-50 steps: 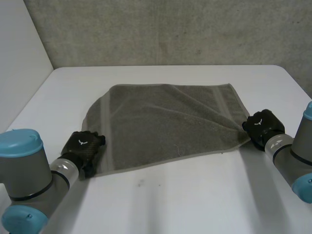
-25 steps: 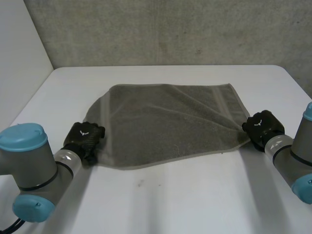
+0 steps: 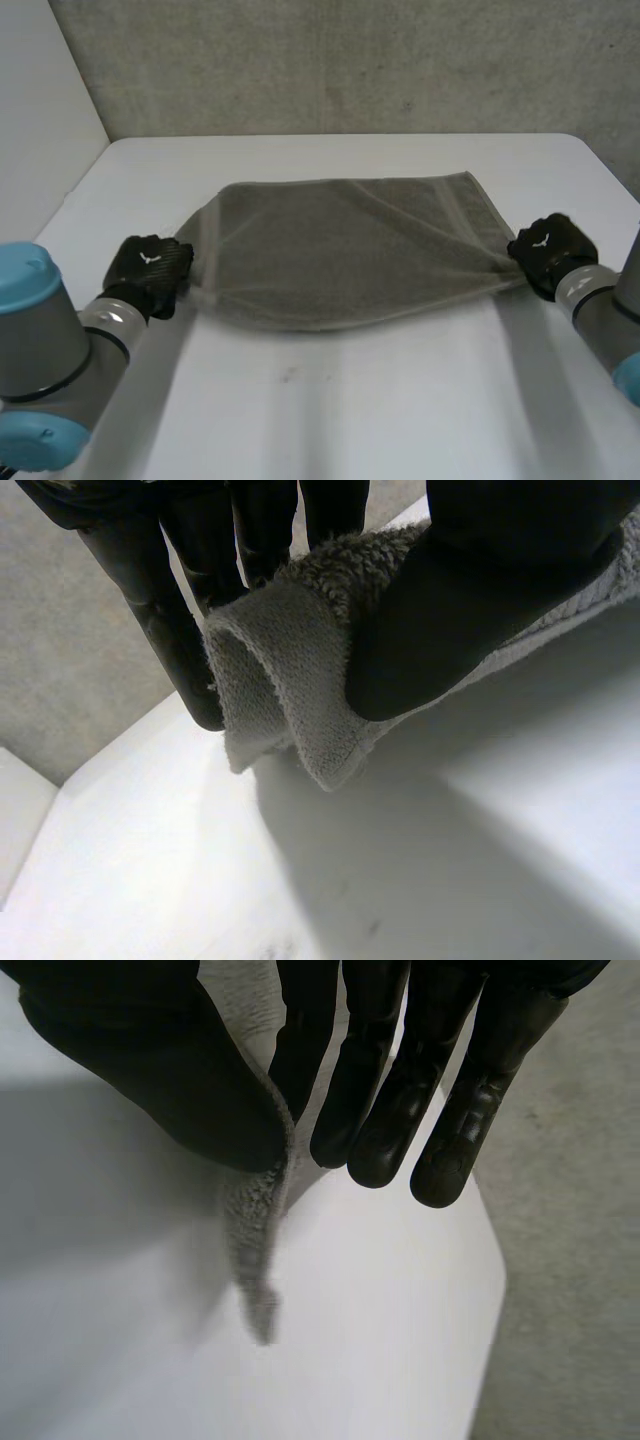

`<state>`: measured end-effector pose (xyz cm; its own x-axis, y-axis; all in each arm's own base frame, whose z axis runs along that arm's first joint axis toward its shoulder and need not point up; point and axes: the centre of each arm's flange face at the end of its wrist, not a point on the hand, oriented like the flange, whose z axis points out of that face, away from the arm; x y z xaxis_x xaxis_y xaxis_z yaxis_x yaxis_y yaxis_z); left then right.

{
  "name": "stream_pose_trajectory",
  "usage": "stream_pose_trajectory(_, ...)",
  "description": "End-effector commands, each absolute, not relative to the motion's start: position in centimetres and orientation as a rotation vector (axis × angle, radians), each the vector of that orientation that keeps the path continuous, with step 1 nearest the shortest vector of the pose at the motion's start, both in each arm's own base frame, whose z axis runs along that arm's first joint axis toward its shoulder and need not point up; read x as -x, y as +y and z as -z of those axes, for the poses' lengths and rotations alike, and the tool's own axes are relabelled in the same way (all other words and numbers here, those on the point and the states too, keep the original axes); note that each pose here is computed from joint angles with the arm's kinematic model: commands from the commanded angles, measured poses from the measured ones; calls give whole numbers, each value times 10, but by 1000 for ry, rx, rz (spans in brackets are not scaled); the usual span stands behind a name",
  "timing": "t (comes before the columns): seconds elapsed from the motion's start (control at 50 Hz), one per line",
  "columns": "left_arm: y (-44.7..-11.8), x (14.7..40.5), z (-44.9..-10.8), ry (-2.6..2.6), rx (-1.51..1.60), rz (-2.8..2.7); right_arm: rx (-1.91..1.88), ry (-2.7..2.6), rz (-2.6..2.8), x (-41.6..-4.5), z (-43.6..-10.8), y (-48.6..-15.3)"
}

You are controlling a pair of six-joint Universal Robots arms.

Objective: Fold the laundry

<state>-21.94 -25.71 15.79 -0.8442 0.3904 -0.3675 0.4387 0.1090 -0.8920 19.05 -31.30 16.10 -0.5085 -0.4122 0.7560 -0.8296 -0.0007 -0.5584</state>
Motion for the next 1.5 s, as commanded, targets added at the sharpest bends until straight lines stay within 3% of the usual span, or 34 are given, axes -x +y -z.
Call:
stream_pose_trajectory(0.02, -228, 205, -196, 2413, -883, 1728, -1355, -1932, -1298, -160, -211, -287)
stream_pose_trajectory(0.16, -198, 196, -202, 2592, -944, 1440, -1476, -2087, -1001, -135, -227, -245)
stream_pose_trajectory(0.22, -191, 194, -202, 2665, -969, 1330, -1513, -2099, -1036, -137, -230, -242)
stream_pose_trajectory(0.38, -225, 195, -170, 2745, -950, 1211, -1603, -2151, -1013, -144, -208, -244)
stream_pose_trajectory(0.48, -255, 202, -169, 2702, -939, 1293, -1577, -2141, -933, -143, -188, -270)
stream_pose_trajectory(0.54, -299, 213, -205, 2542, -890, 1579, -1385, -1860, -1173, -165, -229, -313)
stream_pose_trajectory(0.56, -299, 213, -205, 2541, -889, 1580, -1384, -1859, -1175, -165, -230, -313)
stream_pose_trajectory(0.62, -351, 228, -287, 2199, -760, 2063, -963, -1510, -1735, -195, -326, -360)
stream_pose_trajectory(0.64, -351, 228, -287, 2197, -760, 2065, -961, -1509, -1737, -195, -326, -360)
stream_pose_trajectory(0.68, -371, 232, -351, 1933, -573, 2430, -707, -1295, -2045, -200, -374, -374)
stream_pose_trajectory(0.7, -372, 232, -351, 1932, -572, 2431, -706, -1294, -2047, -200, -374, -374)
stream_pose_trajectory(0.74, -380, 227, -396, 1721, -326, 2717, -523, -1059, -2245, -199, -417, -369)
stream_pose_trajectory(0.78, -381, 226, -408, 1652, -244, 2812, -498, -1005, -2269, -199, -426, -364)
stream_pose_trajectory(0.88, -382, 224, -392, 1731, -223, 2779, -581, -1097, -2206, -201, -407, -359)
stream_pose_trajectory(0.92, -380, 224, -361, 1872, -249, 2678, -681, -1196, -2156, -204, -382, -360)
stream_pose_trajectory(0.94, -380, 224, -361, 1873, -249, 2677, -730, -1243, -2135, -206, -368, -360)
stream_pose_trajectory(1.04, -372, 223, -294, 2126, -291, 2464, -865, -1341, -2096, -210, -328, -357)
stream_pose_trajectory(1.12, -366, 222, -263, 2226, -310, 2367, -940, -1432, -2047, -211, -298, -354)
stream_pose_trajectory(1.22, -350, 222, -205, 2392, -393, 2216, -1069, -1623, -1902, -210, -235, -346)
stream_pose_trajectory(1.34, -330, 219, -176, 2473, -506, 2061, -1167, -1753, -1757, -206, -209, -331)
stream_pose_trajectory(1.38, -310, 208, -164, 2498, -629, 1852, -1309, -1866, -1558, -201, -196, -309)
stream_pose_trajectory(1.5, -260, 183, -168, 2613, -843, 1374, -1565, -2048, -1112, -180, -197, -263)
